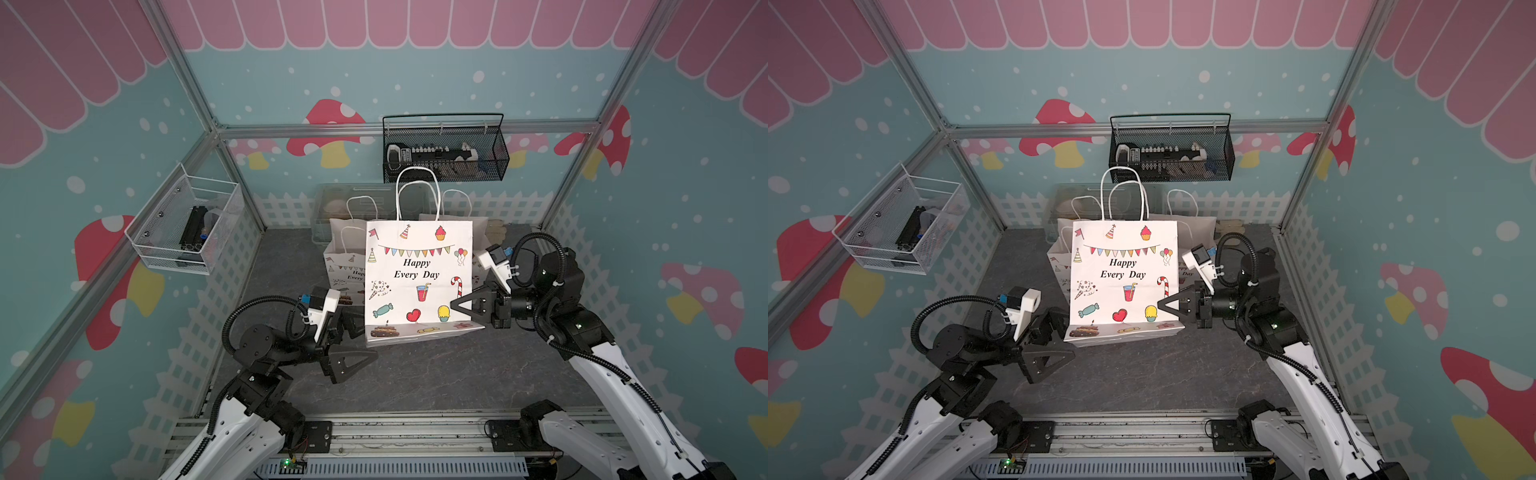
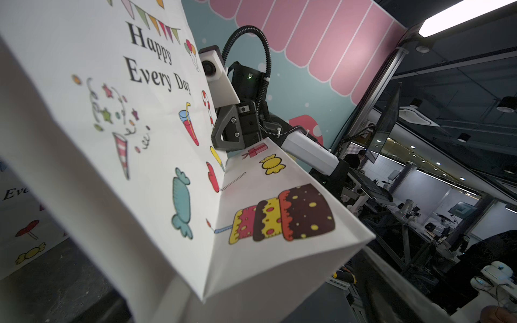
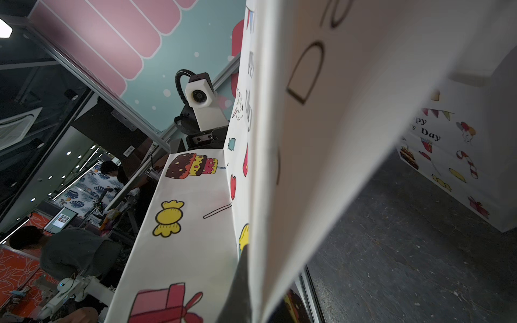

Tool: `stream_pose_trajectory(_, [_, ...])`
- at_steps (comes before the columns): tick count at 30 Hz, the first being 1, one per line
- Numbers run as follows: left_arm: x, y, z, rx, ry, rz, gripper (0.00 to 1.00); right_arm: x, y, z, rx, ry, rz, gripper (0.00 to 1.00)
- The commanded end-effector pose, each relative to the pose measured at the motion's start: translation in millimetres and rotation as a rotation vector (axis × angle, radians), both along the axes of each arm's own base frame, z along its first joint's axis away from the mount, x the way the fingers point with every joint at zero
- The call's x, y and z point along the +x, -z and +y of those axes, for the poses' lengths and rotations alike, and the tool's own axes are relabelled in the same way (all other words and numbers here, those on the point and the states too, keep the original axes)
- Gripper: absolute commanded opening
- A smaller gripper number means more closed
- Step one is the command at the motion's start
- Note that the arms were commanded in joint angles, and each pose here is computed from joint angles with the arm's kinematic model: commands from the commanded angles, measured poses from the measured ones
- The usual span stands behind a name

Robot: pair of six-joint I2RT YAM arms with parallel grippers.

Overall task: Put away the paper bag
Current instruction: Press the paper bag.

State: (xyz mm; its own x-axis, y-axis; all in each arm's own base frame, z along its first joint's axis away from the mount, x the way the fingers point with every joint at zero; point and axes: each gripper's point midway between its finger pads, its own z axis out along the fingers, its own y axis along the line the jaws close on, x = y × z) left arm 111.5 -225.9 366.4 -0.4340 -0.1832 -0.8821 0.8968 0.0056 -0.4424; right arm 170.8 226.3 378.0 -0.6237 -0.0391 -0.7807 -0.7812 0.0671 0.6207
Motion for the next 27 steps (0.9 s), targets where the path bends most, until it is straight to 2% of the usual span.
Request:
stream_pose_trajectory(1, [11, 6, 1, 0.053, -0.084, -0.011, 0.99, 0, -15, -2, 0.020, 0.007, -0.042, 0.00])
stream_pose_trajectory(7, [35, 16, 5, 0.088, -0.212, 0.010, 0.99, 1, -12, -2, 0.017, 0.010, -0.037, 0.00])
stream_pose_trajectory(12, [16, 10, -2, 0.074, -0.099, -0.029, 0.99, 6, -15, -5, 0.019, 0.017, -0.040, 0.00])
stream_pose_trajectory(16, [8, 14, -3, 0.108, -0.107, -0.069, 0.99, 12, -17, -8, 0.027, 0.022, -0.030, 0.00])
stream_pose_trajectory(22, [33, 27, -3, 0.201, -0.243, -0.052, 0.99, 13, -20, -8, 0.049, 0.015, -0.017, 0.00])
stream_pose_trajectory(27, [42, 18, -6, 0.171, -0.266, -0.062, 0.98, 3, -13, -9, 0.031, -0.006, -0.012, 0.00])
